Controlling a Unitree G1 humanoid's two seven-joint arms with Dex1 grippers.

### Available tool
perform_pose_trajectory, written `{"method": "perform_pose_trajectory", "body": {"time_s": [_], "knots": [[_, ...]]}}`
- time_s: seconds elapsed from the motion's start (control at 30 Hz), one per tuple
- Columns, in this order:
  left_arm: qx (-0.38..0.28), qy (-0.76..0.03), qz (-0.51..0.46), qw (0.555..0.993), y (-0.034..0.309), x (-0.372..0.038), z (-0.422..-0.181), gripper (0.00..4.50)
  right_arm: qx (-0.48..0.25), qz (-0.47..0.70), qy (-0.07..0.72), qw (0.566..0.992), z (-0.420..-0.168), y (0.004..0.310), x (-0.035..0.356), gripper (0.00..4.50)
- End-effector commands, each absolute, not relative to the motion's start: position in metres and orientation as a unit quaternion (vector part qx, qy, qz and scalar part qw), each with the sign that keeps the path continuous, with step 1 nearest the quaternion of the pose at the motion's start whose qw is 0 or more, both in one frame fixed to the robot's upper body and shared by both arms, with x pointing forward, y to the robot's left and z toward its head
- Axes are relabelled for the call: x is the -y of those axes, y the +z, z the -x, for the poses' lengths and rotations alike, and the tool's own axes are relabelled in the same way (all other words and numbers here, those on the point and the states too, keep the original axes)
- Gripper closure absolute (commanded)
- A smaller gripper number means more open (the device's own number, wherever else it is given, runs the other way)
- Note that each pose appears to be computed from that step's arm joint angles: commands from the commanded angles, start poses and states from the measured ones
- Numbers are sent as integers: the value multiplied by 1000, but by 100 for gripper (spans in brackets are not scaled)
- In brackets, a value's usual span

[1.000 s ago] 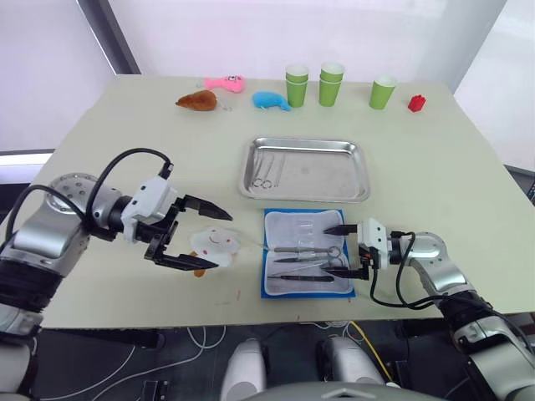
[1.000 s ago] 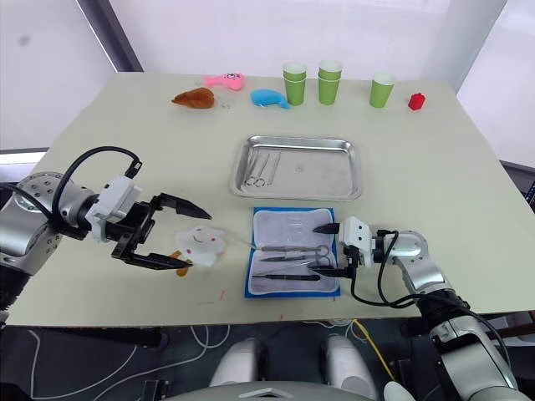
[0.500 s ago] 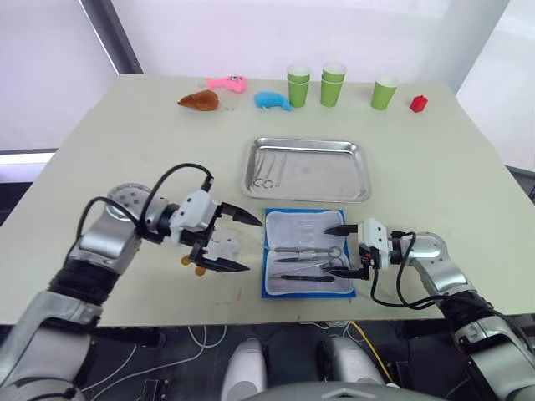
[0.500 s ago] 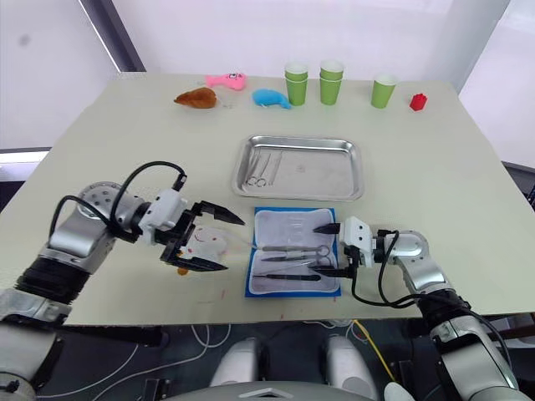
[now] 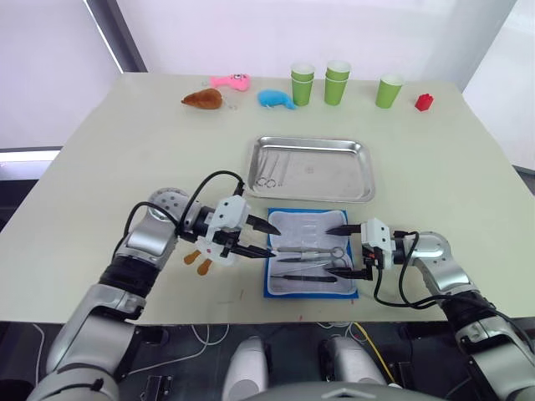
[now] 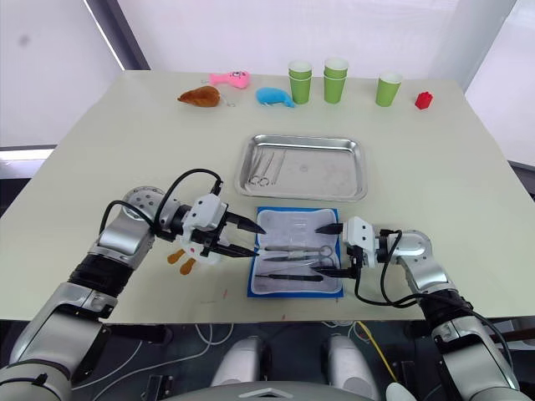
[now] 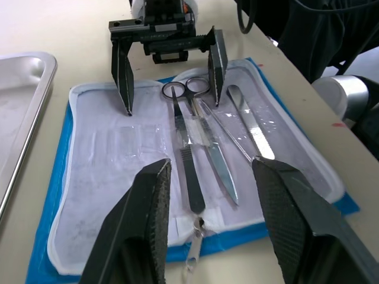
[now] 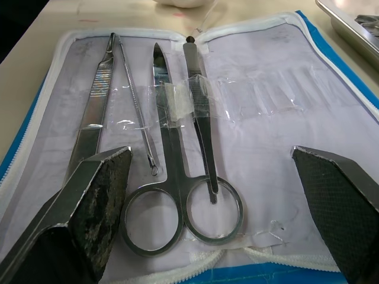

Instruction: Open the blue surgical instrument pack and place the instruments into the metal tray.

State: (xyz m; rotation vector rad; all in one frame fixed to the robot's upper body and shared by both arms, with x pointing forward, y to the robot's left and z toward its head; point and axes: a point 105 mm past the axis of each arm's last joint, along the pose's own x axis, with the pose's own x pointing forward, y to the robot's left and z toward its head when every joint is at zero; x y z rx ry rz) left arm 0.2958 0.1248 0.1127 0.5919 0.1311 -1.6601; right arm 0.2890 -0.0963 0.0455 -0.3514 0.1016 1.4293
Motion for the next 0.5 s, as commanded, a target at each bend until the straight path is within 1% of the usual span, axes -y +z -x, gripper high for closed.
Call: {"method": "perform_pose_trajectory", "body": {"time_s": [0.03, 0.27, 0.47, 0.5], "knots": [[-44, -714, -276, 642, 115, -119, -304, 219, -170, 158, 657, 717, -262, -10, 113, 0], [-60, -710, -289, 640, 95, -107, -314, 219, -171, 156, 653, 721, -260, -12, 112, 0], [-72, -721, -290, 626, 83, -101, -315, 219, -171, 157, 649, 725, -260, -11, 114, 0], [-76, -723, -290, 623, 80, -101, -314, 248, -171, 157, 648, 725, -260, -11, 114, 0]]}}
